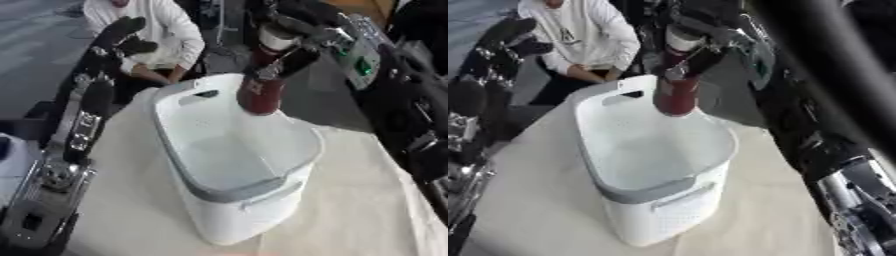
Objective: Pick up objects on the table and place them in the box.
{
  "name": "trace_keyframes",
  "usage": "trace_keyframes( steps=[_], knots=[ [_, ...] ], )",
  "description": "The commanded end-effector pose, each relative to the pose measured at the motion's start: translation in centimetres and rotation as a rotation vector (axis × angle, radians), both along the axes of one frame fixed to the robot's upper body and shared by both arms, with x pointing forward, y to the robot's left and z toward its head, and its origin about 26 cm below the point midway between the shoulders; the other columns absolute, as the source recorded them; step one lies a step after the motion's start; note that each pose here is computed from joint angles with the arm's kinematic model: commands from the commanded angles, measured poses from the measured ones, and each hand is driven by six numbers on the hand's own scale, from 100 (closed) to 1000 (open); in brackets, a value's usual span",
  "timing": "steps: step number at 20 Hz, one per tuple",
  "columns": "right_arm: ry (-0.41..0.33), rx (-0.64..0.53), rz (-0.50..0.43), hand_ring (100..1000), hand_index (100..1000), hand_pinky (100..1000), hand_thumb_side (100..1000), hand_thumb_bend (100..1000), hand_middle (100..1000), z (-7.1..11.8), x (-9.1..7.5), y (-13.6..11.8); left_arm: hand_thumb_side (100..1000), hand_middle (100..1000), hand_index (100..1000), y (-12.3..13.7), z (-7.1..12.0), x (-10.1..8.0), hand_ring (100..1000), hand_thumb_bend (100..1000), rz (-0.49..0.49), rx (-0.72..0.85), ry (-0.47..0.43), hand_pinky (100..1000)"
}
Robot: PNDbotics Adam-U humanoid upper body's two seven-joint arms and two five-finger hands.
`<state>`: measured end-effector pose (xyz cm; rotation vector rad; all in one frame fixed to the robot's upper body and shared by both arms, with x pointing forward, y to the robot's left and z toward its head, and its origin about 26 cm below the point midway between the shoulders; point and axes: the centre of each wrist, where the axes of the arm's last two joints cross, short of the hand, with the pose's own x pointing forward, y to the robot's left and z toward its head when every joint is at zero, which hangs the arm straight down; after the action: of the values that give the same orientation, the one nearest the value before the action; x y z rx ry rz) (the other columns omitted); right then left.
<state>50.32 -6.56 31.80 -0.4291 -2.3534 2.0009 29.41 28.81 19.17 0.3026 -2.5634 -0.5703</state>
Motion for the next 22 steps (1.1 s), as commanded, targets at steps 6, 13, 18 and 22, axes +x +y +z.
trace_keyframes(
  steps=[6,13,18,22],
  knots=[
    [-0.099,-0.02,-0.016,782,846,637,632,370,851,0.9,-0.1,-0.7,1000,924,1000,-0.2,1.2,0.0,785,392,-0.017,0.003,-0.036,1000],
    [-0.129,-0.018,-0.033,938,912,958,713,334,962,0.2,0.1,-0.8,1000,924,1000,-0.2,1.2,0.0,785,393,-0.017,0.003,-0.038,1000],
    [-0.137,-0.009,-0.037,943,916,971,730,319,968,-0.2,0.2,-0.9,1000,924,1000,-0.2,1.2,0.0,785,392,-0.017,0.003,-0.039,1000],
    [-0.133,0.011,-0.044,928,910,947,736,293,958,-0.7,0.4,-1.9,1000,924,1000,-0.2,1.2,0.0,785,391,-0.016,0.004,-0.038,1000]
  ],
)
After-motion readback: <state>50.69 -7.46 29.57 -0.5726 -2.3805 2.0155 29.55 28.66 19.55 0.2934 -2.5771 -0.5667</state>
